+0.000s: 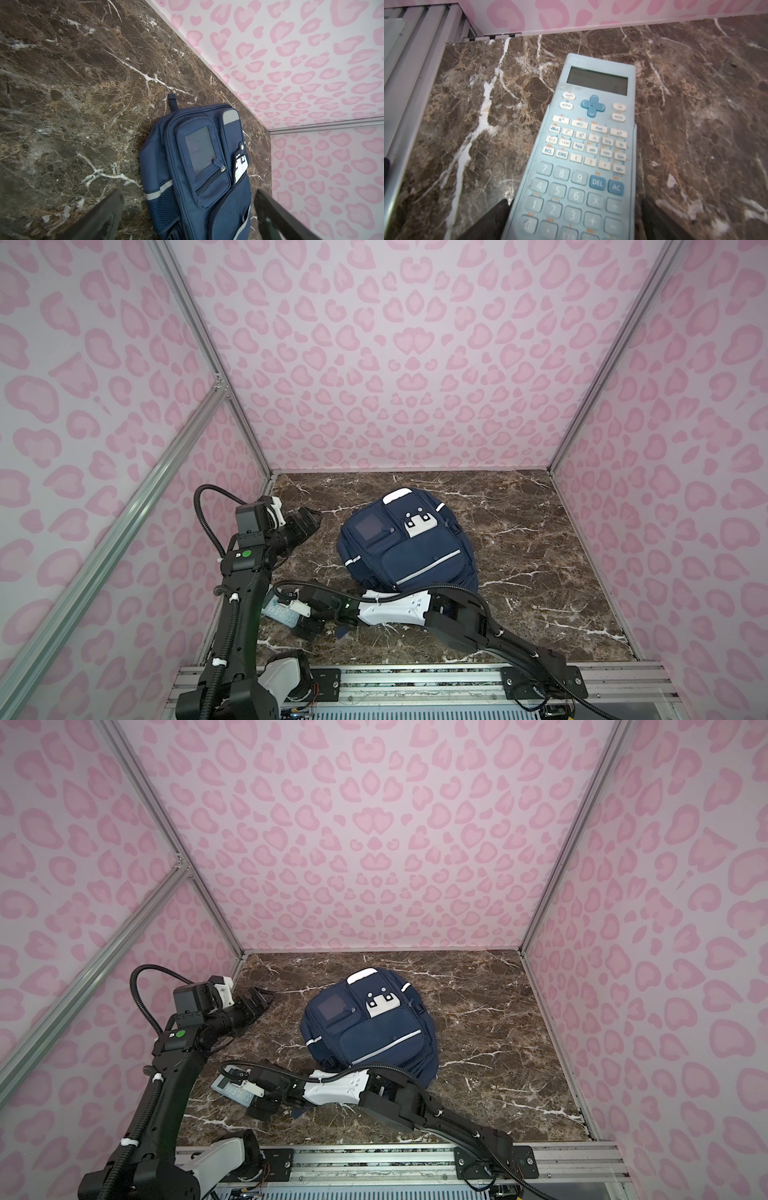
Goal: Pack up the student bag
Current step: 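Lower the right gripper onto the light-blue calculator beside the backpack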
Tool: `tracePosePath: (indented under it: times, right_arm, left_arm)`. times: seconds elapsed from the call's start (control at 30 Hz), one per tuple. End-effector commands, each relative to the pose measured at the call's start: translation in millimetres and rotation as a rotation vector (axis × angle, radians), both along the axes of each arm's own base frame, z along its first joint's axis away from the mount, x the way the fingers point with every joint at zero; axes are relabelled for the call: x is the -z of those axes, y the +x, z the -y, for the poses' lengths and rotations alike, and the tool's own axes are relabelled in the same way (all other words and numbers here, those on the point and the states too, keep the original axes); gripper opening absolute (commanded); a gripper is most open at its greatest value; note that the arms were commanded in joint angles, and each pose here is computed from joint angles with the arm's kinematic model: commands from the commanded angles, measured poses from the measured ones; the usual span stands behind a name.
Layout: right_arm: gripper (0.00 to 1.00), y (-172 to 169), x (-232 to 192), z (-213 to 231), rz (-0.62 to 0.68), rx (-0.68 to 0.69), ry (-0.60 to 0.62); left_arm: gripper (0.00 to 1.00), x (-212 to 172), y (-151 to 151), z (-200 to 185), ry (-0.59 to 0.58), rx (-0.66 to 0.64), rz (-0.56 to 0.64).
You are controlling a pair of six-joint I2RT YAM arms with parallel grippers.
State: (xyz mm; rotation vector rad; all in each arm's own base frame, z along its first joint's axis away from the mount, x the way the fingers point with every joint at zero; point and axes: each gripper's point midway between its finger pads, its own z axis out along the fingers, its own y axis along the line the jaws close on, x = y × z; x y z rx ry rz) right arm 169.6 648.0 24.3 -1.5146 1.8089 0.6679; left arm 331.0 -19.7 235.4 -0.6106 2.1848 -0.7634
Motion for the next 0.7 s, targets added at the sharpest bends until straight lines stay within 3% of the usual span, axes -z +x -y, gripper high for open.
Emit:
tracePosePath:
  times: [0.0, 0.13, 0.4, 0.67]
  right_arm:
    - [0.99, -10, 12, -3, 0.027, -0.011, -0.035]
    - [0.99, -11, 22, -19, 0.045, -0.022, -0.035]
    - [0.99, 25, 31, -35, 0.062, 0.108, -0.036]
    - [0.76, -1, 41, -38, 0.031, -0.057, -0.05]
  left_arm:
    - [0.99, -7, -2, 2, 0.004, 0.018, 0.026]
    - [0.99, -9, -5, 2, 0.012, 0.016, 0.033]
    - [0.99, -6, -8, 1, 0.035, 0.023, 0.023]
    - [0.99, -4, -8, 0, 0.04, 0.023, 0.02]
